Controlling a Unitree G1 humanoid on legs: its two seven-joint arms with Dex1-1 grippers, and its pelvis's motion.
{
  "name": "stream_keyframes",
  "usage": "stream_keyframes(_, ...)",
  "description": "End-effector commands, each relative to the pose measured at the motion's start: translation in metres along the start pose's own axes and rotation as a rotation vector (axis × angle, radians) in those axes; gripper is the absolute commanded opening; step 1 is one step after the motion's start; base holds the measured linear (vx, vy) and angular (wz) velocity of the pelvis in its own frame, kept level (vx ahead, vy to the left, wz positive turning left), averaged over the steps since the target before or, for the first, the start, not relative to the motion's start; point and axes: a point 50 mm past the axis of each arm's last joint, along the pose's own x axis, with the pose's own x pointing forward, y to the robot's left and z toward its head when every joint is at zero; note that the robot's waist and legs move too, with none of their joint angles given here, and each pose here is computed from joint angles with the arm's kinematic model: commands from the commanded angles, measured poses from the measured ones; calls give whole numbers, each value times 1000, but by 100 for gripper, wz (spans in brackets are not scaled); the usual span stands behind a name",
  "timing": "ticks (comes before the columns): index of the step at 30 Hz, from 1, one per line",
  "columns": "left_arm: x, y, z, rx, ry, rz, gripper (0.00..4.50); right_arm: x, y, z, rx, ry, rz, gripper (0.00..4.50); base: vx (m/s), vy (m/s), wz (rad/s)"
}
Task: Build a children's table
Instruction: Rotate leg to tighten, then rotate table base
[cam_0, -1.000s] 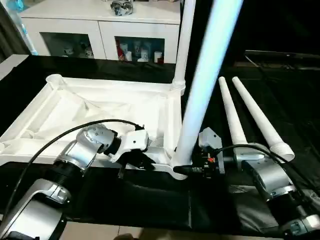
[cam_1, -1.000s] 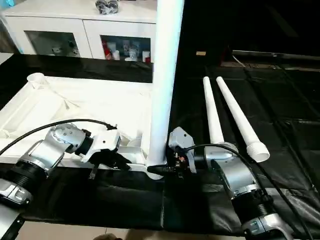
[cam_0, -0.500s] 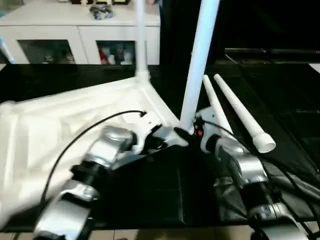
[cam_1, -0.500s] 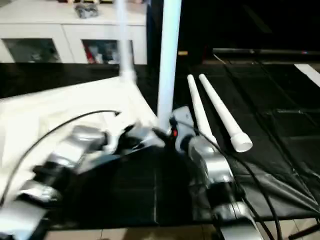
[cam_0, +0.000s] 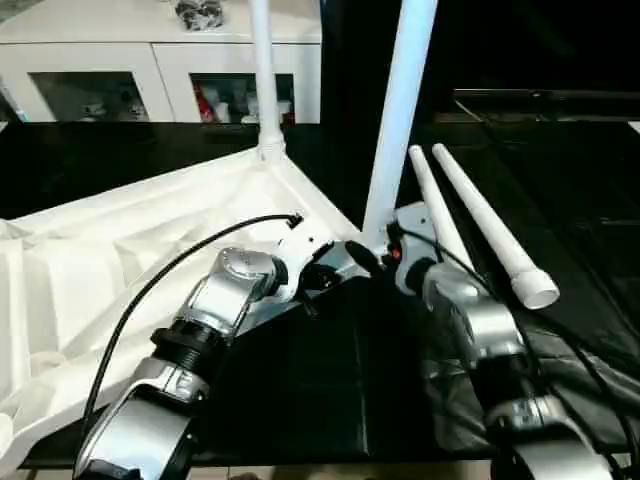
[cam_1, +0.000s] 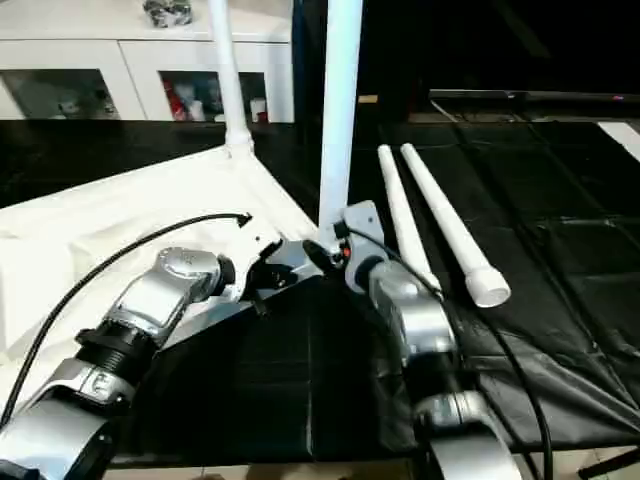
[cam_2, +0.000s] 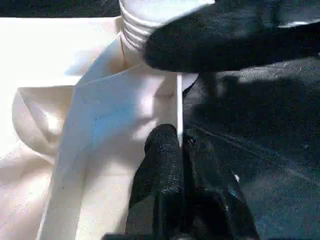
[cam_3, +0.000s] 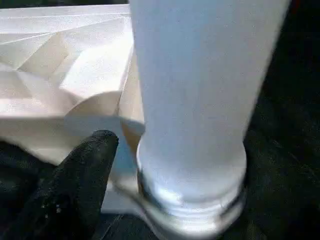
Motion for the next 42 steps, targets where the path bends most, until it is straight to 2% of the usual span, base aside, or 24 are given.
stream_keyframes(1, -3, 4, 26, 80, -88, 29, 0, 4, 21, -3, 2, 13, 113, 422, 0, 0, 0)
stream_keyframes(4, -5, 9, 25, 84, -89, 48, 0, -11, 14, -2, 28, -31, 94, 448, 0, 0, 0)
stream_keyframes(8, -6, 10, 24, 92, -84, 53, 0, -24, 12, 1, -9, -68, 93, 448, 0, 0, 0)
stream_keyframes(9, -5, 12, 23, 91, -71, 77, 0, -29, 11, 5, -11, -107, 78, 448, 0, 0, 0)
stream_keyframes(11, -6, 14, 24, 58, -89, 87, 0, -34, 10, 7, -23, -131, 70, 448, 0, 0, 0)
stream_keyframes(13, -7, 12, 27, 26, -120, 62, 44, -37, 10, 5, -6, -121, 76, 450, 0, 0, 0)
stream_keyframes(16, -11, 11, 33, -15, -169, 42, 44, -41, 13, 0, -4, -87, 108, 450, 0, 0, 0)
stream_keyframes(19, -20, 20, 36, -59, -204, 95, 81, -41, 15, -2, -19, -71, 119, 450, 0, 0, 0)
stream_keyframes(21, -25, 26, 34, -76, -203, 122, 81, -41, 17, -2, -23, -73, 125, 450, 0, 0, 0)
stream_keyframes(25, -52, 53, 24, -83, -157, 259, 81, -39, 21, -1, -31, -53, 150, 450, 0, 0, 0)
stream_keyframes(26, -60, 60, 21, -72, -143, 300, 81, -39, 22, -3, -38, -40, 161, 450, 0, 0, 0)
stream_keyframes(27, -84, 76, 12, -43, -85, 396, 51, -38, 25, -6, -59, -3, 187, 450, 0, 0, 0)
stream_keyframes(28, -95, 82, 7, -26, -52, 438, 51, -37, 26, -8, -69, 15, 197, 450, 0, 0, 0)
stream_keyframes(29, -116, 94, -1, 12, 24, 519, 44, -36, 28, -11, -89, 45, 214, 450, 0, 0, 0)
stream_keyframes(31, -123, 97, -4, 26, 54, 544, 42, -36, 29, -12, -95, 52, 217, 450, 0, 0, 0)
stream_keyframes(32, -142, 104, -13, 53, 132, 601, 42, -35, 29, -14, -98, 74, 218, 450, 0, 0, 0)
stream_keyframes(35, -171, 114, -30, 73, 266, 692, 5, -32, 29, -17, -97, 100, 212, 450, 0, 0, 0)
stream_keyframes(37, -179, 115, -36, 67, 309, 710, 3, -31, 29, -17, -99, 112, 213, 450, 0, 0, 0)
stream_keyframes(39, -192, 118, -50, 72, 399, 730, 3, -29, 29, -18, -103, 125, 216, 450, 0, 0, 0)
stream_keyframes(42, -198, 118, -61, 69, 465, 730, 3, -25, 29, -18, -111, 137, 218, 450, 0, 0, 0)
